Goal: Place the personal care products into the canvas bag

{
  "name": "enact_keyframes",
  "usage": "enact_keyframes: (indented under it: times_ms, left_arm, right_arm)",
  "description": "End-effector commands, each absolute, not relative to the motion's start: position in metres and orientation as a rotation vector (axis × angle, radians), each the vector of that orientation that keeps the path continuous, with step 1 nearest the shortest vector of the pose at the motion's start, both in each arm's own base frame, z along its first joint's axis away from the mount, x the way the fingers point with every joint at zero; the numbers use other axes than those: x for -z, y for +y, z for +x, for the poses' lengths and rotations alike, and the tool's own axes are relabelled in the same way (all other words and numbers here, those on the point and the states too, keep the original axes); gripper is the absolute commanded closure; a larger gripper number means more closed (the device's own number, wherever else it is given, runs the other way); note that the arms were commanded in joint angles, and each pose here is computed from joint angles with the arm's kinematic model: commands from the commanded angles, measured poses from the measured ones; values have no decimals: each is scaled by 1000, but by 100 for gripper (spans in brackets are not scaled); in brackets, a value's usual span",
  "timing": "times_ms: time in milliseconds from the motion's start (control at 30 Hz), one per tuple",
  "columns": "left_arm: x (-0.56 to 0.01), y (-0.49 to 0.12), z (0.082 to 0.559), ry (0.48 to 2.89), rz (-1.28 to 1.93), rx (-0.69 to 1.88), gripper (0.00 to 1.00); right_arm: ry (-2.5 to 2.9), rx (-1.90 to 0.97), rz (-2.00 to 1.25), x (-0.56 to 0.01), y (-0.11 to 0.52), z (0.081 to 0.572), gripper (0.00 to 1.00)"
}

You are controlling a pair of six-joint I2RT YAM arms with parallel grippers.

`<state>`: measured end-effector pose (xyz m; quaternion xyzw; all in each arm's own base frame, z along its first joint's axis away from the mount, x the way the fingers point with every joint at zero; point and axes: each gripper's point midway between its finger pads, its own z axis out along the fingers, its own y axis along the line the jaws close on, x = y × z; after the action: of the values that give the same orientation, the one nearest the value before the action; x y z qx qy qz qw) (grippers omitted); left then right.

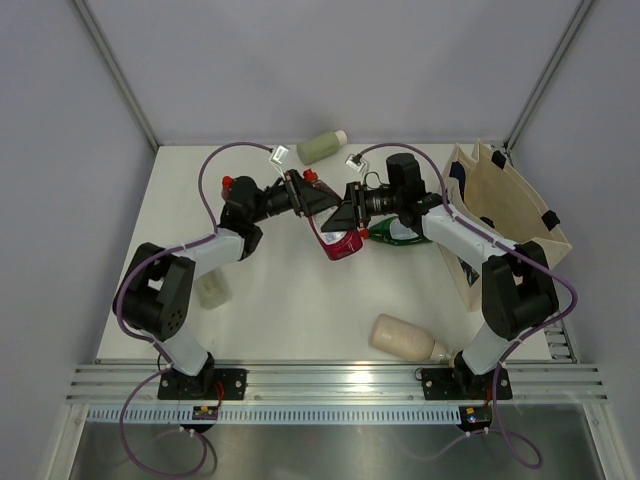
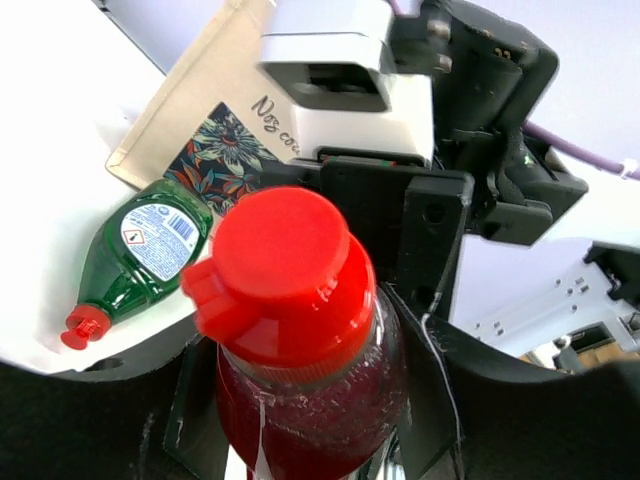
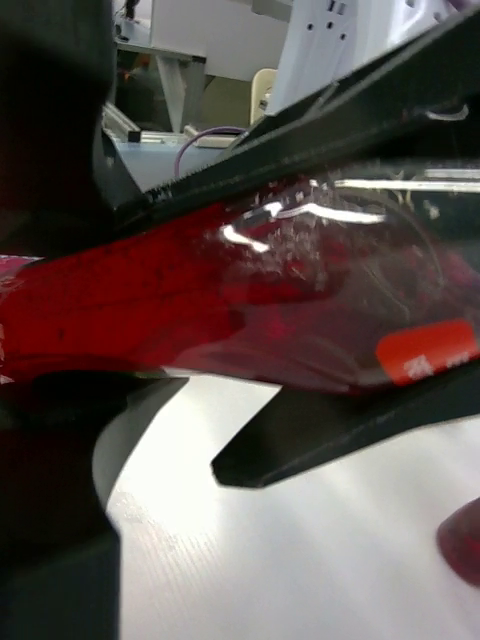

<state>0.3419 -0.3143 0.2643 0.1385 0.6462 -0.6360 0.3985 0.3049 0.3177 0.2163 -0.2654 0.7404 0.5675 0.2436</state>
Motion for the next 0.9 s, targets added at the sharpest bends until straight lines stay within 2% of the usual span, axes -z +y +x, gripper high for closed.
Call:
enact_keyframes:
  times_ms: [0, 33, 67, 167, 200, 267, 300, 500, 633, 733, 867]
  left_arm:
    - [-328, -309, 350, 1415, 346, 1610, 93]
    - [-328, -306, 352, 1417, 331, 1603, 84]
    - [-331, -303, 353, 1417, 315, 1598, 62]
    - [-335, -294, 359, 1422, 301, 1553, 33]
    - [-340, -291, 358, 1412, 317, 1523, 20]
    - [-348, -284, 362, 1409, 324, 1477, 5]
    - [-349, -278, 365, 1432, 325, 1442, 1]
    - [-360, -256, 379, 1490, 348, 1277, 1]
    - [-378, -233, 387, 1496, 331, 1127, 1]
    - [-391, -221, 391, 1534, 346, 1008, 1]
    - [-406, -204, 389, 1580, 314, 888, 1]
  right_arm:
    - [1944, -1587, -773, -234, 324, 304, 69]
    - [1923, -1605, -802, -238, 324, 300, 73]
    - [1912, -1610, -815, -239, 323, 298, 75]
    - [1861, -1636, -883, -248, 322, 288, 87]
    - [1859, -1640, -887, -249, 320, 287, 93]
    - [1835, -1642, -908, -255, 318, 283, 98]
    - [1825, -1645, -917, -259, 316, 280, 99]
    - [1773, -1647, -927, -282, 303, 278, 100]
    - [1737, -1602, -856, -312, 277, 294, 100]
    - [1741, -1543, -791, -334, 246, 306, 100]
    - [1698, -1325, -803, -373, 210, 317, 100]
